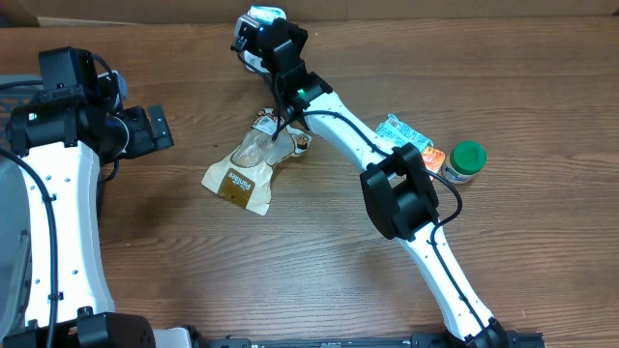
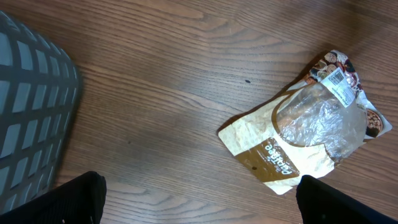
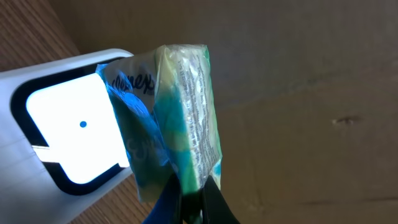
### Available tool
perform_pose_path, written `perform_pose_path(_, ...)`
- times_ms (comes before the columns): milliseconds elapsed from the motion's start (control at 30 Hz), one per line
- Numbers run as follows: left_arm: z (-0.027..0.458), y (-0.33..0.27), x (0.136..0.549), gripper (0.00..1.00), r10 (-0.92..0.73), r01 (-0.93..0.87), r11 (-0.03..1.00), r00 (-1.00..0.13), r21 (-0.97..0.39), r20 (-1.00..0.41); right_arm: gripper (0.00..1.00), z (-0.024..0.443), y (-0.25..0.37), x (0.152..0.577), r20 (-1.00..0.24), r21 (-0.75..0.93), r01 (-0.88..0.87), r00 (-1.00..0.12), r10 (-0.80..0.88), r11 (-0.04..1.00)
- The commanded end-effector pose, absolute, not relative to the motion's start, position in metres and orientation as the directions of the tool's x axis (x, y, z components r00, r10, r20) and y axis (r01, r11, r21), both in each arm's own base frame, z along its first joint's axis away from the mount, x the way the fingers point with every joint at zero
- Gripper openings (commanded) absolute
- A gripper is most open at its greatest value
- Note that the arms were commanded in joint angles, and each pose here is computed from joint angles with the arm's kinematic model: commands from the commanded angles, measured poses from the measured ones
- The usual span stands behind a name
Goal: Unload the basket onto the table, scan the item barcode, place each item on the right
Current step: 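Hold the tissue pack in front of the white scanner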
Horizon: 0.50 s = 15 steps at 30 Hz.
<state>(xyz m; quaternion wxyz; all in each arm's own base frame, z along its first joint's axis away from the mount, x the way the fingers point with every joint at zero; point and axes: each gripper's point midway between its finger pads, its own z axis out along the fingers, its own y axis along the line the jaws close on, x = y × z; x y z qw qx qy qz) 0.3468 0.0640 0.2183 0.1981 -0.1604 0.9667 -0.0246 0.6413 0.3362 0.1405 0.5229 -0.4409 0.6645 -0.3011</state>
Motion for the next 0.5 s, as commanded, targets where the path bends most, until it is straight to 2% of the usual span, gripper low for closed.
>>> perform_pose_path(0, 0.222, 0.061, 0.348, 1.00, -0.302, -0.281, 0.953, -0.871, -0.110, -0.388, 0.04, 0.157, 0.337, 0.636, -0.499, -0.832, -0.220, -0.102, -0.860, 0.509)
perform_pose_path(100, 0.222, 0.061, 0.348, 1.00, -0.302, -0.281, 0.953, -0.871, -0.110, -0.388, 0.04, 0.182, 0.340, 0.630, -0.608, -0.758, -0.209, -0.113, -0.786, 0.617)
perform_pose_path(300, 0.222, 0.061, 0.348, 1.00, -0.302, -0.281, 0.953, -0.871, -0.110, -0.388, 0.04, 0.242, 0.352, 0.591, -0.727, -0.611, -0.321, -0.134, -0.674, 0.723)
perform_pose_path(467, 0.222, 0.061, 0.348, 1.00, -0.302, -0.281, 0.953, -0.871, -0.110, -0.388, 0.04, 0.289, 0.346, 0.543, -0.852, -0.306, -0.419, -0.280, -0.443, 0.855)
